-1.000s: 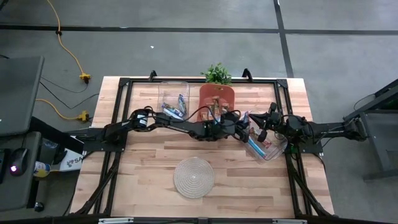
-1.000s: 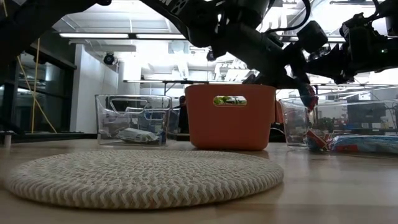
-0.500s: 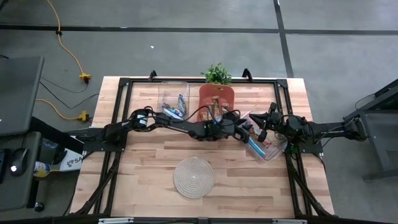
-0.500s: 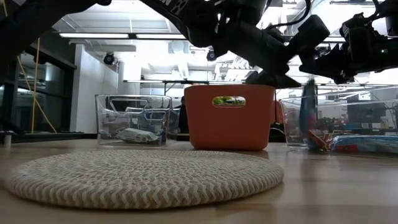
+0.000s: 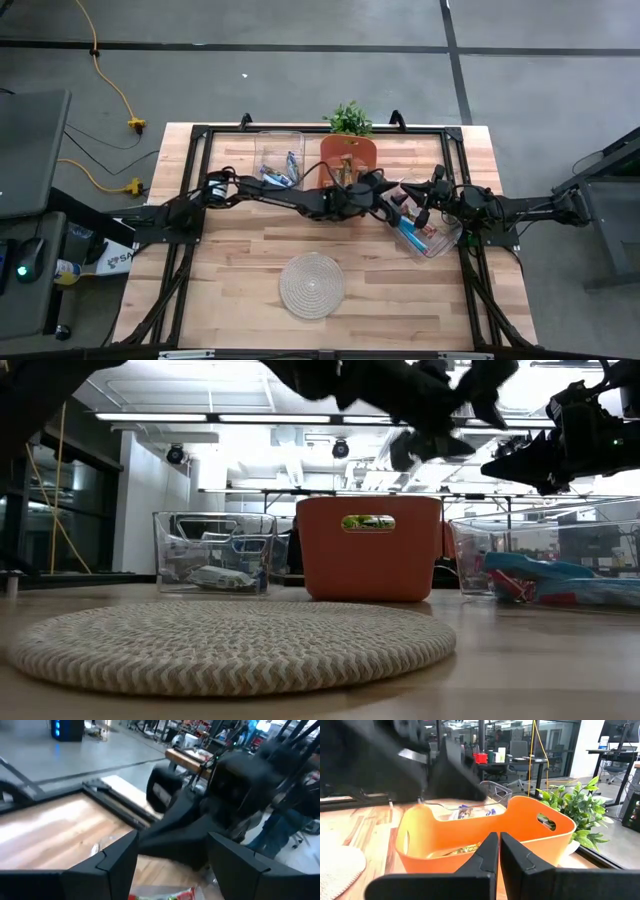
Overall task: Pick and place Granola Bars by type
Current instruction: Return to Home Position
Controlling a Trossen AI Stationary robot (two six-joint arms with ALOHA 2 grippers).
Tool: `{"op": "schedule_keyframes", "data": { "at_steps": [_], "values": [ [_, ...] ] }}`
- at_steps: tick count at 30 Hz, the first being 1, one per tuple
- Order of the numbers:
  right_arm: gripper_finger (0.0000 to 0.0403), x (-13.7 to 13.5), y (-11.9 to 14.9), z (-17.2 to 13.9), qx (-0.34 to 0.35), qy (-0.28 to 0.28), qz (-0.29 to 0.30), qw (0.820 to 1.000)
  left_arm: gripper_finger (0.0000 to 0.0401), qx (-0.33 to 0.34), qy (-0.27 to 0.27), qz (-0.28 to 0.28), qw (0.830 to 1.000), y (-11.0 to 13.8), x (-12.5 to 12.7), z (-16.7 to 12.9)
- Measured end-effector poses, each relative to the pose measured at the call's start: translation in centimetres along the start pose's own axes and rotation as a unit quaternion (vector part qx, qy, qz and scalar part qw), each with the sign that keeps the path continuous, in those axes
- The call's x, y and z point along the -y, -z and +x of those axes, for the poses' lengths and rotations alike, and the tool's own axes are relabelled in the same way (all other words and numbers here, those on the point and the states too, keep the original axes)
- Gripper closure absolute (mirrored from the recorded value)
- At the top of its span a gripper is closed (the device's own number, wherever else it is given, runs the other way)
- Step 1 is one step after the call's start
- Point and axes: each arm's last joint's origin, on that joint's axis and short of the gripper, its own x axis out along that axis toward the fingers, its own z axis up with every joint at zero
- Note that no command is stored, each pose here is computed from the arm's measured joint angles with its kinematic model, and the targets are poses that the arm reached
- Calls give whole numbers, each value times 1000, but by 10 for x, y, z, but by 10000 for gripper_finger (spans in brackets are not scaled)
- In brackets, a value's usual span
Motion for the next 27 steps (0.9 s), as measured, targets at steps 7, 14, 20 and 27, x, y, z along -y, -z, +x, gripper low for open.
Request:
{"op": "schedule_keyframes", "data": {
  "at_steps": [7, 14, 20, 27],
  "values": [
    [402, 0, 0, 0, 0, 0, 0, 1000, 171, 13, 4, 37, 999, -45, 9, -24],
    [402, 0, 0, 0, 0, 0, 0, 1000, 171, 6, 51, 74, 996, -93, 17, -59],
    [402, 0, 0, 0, 1, 0, 0, 1000, 171, -1, 172, 77, 982, -140, 25, -98],
    [402, 0, 0, 0, 0, 0, 0, 1000, 171, -8, 187, 147, 971, -189, 18, -158]
  ]
}}
